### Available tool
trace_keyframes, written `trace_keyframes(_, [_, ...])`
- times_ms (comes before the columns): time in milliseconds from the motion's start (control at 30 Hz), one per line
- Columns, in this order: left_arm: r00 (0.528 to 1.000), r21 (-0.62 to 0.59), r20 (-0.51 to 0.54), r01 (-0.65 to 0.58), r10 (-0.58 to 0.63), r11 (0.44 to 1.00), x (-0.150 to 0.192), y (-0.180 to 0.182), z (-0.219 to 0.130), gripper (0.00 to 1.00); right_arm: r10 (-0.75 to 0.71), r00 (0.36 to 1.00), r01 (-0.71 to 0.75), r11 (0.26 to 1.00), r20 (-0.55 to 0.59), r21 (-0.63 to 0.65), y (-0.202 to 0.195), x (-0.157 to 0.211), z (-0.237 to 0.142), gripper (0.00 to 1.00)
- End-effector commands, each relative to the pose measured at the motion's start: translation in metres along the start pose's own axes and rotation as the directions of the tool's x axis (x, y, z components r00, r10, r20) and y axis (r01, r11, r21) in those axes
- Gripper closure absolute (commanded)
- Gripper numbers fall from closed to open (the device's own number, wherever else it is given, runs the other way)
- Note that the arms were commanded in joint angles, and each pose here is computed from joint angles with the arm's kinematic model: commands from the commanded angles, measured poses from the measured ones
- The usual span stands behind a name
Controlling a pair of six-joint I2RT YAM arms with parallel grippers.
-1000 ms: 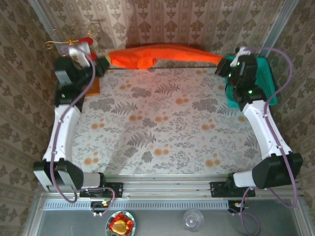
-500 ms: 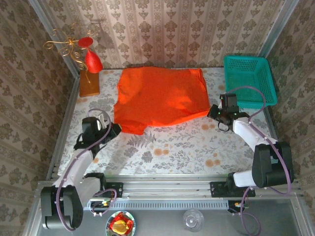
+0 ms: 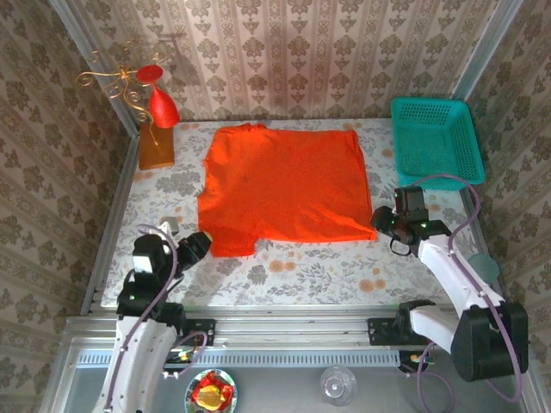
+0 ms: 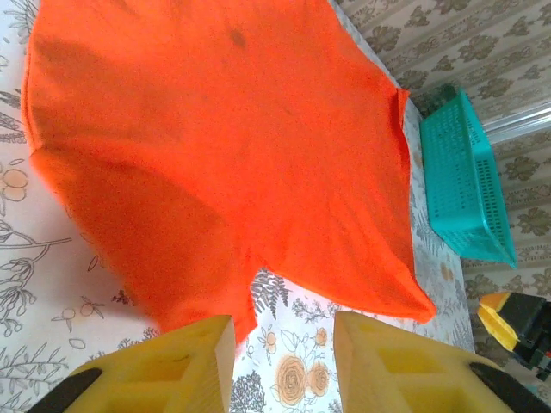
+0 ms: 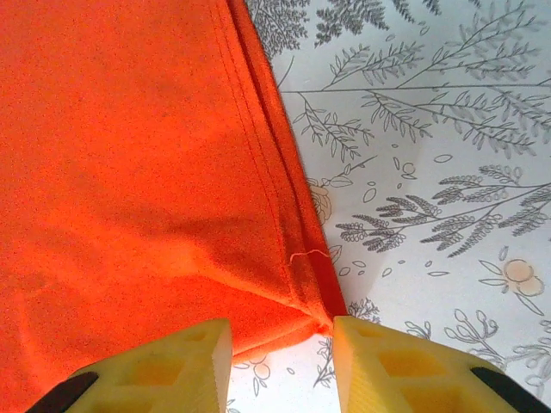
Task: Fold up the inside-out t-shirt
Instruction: Flatten out the T-shirt at the center of the table, then smooth out the T-shirt at the center of the table.
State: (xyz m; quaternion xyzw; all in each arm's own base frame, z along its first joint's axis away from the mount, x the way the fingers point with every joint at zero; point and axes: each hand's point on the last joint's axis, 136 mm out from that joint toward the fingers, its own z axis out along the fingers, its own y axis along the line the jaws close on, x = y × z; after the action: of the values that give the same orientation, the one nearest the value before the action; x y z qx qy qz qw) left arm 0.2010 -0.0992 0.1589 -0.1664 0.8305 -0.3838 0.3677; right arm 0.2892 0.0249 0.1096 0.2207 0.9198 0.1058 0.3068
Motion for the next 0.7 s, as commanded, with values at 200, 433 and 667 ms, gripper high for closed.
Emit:
trace_keyframes(200, [0.992,-0.101,-0.116,-0.060,0.048,0.993,0.003,0.005,0.009,0.63,-0.142,0.987,0.131,0.983,-0.077,-0.130,0.063,0.021,-0.008,0.59])
trace_keyframes(433, [0.957,-0.131,-0.256,-0.174,0.136,0.976,0.012,0.014,0.048,0.64,-0.271,0.940,0.184,0.915,-0.206,-0.360,0.141,0.071,0.012,0.56])
trace_keyframes(667, [0.941,-0.157,-0.315,-0.184,0.127,0.970,0.018,0.035,0.080,0.63,-0.438,0.851,0.246,0.821,-0.291,-0.516,0.225,0.128,0.022,0.63])
